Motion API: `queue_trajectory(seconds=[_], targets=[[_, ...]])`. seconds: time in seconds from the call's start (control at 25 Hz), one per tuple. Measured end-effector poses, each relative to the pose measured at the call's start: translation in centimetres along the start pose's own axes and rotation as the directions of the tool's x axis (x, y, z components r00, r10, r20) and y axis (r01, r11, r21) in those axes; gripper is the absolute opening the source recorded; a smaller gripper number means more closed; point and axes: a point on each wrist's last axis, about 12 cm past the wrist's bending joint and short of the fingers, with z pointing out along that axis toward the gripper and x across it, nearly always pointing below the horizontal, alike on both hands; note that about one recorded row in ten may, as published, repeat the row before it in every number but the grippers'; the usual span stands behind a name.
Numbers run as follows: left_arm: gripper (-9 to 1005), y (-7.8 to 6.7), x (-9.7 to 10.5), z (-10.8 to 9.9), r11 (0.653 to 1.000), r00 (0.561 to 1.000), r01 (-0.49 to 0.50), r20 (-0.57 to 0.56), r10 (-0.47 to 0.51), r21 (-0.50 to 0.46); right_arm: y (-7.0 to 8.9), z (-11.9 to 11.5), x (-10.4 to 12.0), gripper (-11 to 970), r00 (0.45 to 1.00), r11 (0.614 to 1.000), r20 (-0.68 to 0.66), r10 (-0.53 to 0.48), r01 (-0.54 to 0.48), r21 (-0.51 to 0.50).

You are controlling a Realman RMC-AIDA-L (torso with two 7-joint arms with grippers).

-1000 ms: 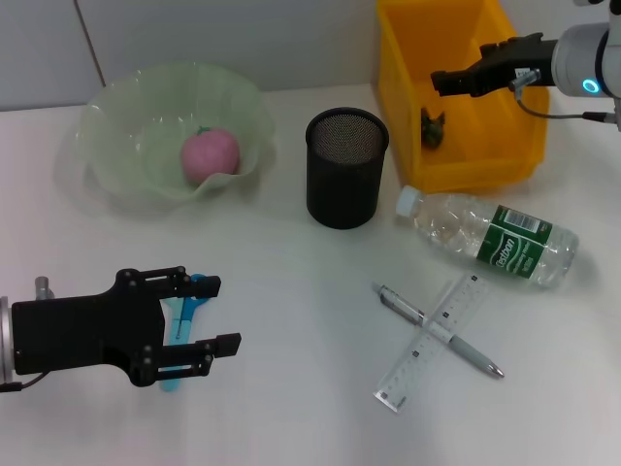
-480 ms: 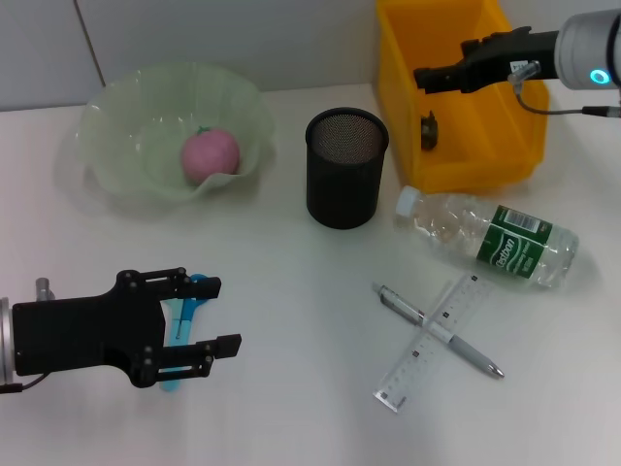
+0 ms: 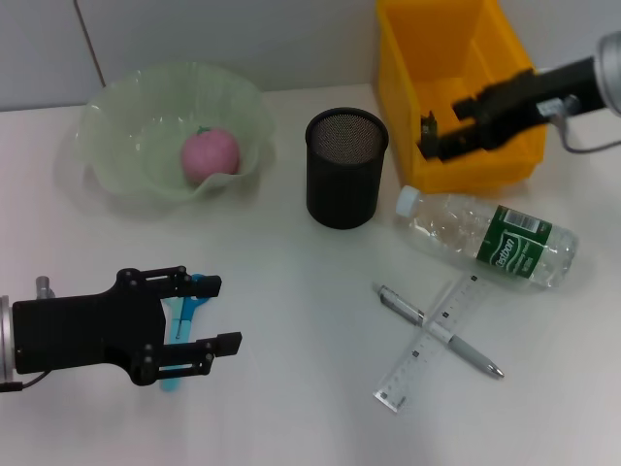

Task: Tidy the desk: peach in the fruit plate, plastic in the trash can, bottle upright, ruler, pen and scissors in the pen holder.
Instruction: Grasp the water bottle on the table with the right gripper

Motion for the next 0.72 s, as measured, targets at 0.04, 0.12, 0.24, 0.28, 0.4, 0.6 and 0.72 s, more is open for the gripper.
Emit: queue_trajectory(seconds=[0.04, 0.12, 0.24, 0.28, 0.4, 0.6, 0.72], targets=[[755, 0.0, 0.0, 0.0, 1.0, 1.0, 0.001, 0.0, -0.001, 0.0, 0.0, -0.2, 0.1, 818, 0.999, 1.0, -0.031, -0.008, 0.008, -0.006], [755, 0.0, 0.0, 0.0, 1.0, 1.0, 0.008, 0.0, -0.008, 0.0, -0.1, -0.6, 0.1, 818, 0.996, 1.0, -0.087, -0.025, 0.024, -0.013], [756, 0.0, 0.0, 0.0, 1.0, 1.0, 0.016, 0.0, -0.016, 0.0, -0.1, -0.7, 0.2, 818, 0.984, 0.998, -0.171, -0.056, 0.053, -0.018], [756, 0.0, 0.0, 0.0, 1.0, 1.0, 0.018, 0.0, -0.018, 0.0, -0.2, -0.6, 0.3, 818, 0.971, 0.997, -0.224, -0.079, 0.077, -0.019], [757, 0.0, -0.1, 0.0, 1.0, 1.0, 0.02, 0.0, -0.02, 0.0, -0.3, -0.6, 0.3, 818, 0.959, 0.995, -0.266, -0.097, 0.096, -0.016], [758, 0.0, -0.2, 0.1, 1.0, 1.0, 0.029, 0.003, -0.029, 0.002, -0.6, 0.1, 0.2, 818, 0.929, 0.992, -0.347, -0.128, 0.126, -0.027], [759, 0.0, -0.3, 0.2, 1.0, 1.0, 0.031, 0.005, -0.031, 0.004, -0.6, 0.8, 0.3, 818, 0.906, 0.988, -0.395, -0.154, 0.151, -0.037]])
